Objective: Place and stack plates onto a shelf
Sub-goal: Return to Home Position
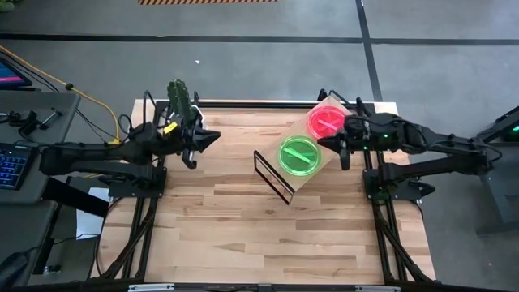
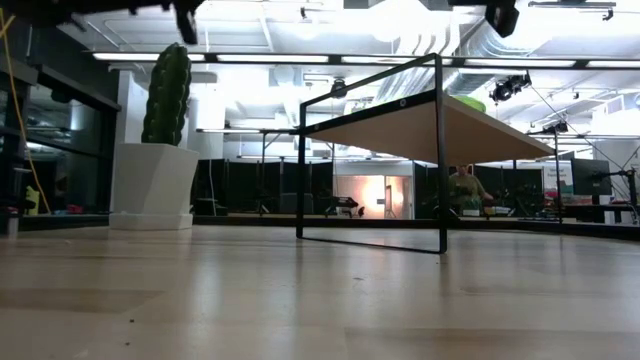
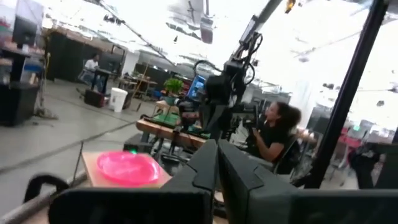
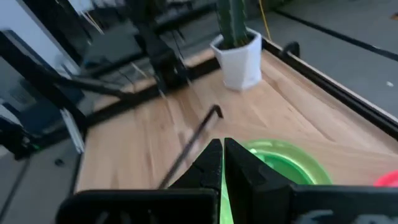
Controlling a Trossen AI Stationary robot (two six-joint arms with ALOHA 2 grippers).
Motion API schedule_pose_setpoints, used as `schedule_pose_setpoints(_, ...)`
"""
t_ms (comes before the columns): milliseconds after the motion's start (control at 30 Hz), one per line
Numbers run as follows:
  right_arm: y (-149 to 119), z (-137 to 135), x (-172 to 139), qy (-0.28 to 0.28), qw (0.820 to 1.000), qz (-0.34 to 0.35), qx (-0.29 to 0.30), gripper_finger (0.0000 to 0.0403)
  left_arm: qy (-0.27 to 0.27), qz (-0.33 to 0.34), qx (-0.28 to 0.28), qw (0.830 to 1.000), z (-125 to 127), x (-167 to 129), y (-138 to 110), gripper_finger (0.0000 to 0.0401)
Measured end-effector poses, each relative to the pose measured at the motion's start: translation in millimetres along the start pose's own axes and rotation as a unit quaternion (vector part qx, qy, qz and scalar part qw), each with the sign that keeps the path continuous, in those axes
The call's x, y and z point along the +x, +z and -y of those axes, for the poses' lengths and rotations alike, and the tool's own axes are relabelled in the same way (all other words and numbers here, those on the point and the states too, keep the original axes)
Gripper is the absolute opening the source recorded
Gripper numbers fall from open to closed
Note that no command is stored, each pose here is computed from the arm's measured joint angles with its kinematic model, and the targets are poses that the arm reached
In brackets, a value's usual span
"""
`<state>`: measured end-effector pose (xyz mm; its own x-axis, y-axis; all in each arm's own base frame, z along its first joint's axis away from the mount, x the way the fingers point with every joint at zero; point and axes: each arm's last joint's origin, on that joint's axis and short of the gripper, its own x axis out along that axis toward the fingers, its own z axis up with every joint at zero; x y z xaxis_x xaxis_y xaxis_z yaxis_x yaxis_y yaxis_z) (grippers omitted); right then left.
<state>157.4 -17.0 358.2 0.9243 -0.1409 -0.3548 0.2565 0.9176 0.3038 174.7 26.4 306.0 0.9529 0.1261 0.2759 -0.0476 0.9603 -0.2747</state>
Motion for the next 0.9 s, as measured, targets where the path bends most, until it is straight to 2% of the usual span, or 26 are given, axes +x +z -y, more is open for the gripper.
schedule_pose_setpoints(133,-2,0,0,0.015,0.999,0.035,0.019,0.0000,0.006,0.001,-0.032,0.999,-6,-17,-18,0.0002)
schedule_pose_setpoints(400,1,-1,10,0.022,0.998,0.052,0.021,0.0000,0.022,0.022,-0.071,0.997,-15,-49,-50,0.0000)
schedule_pose_setpoints(667,9,-4,2,0.042,0.993,0.102,0.030,0.0000,0.044,0.043,-0.114,0.992,-27,-76,-84,0.0000)
schedule_pose_setpoints(900,10,-4,-6,0.048,0.992,0.114,0.042,0.0000,0.019,0.031,-0.137,0.990,-19,-77,-88,0.0000)
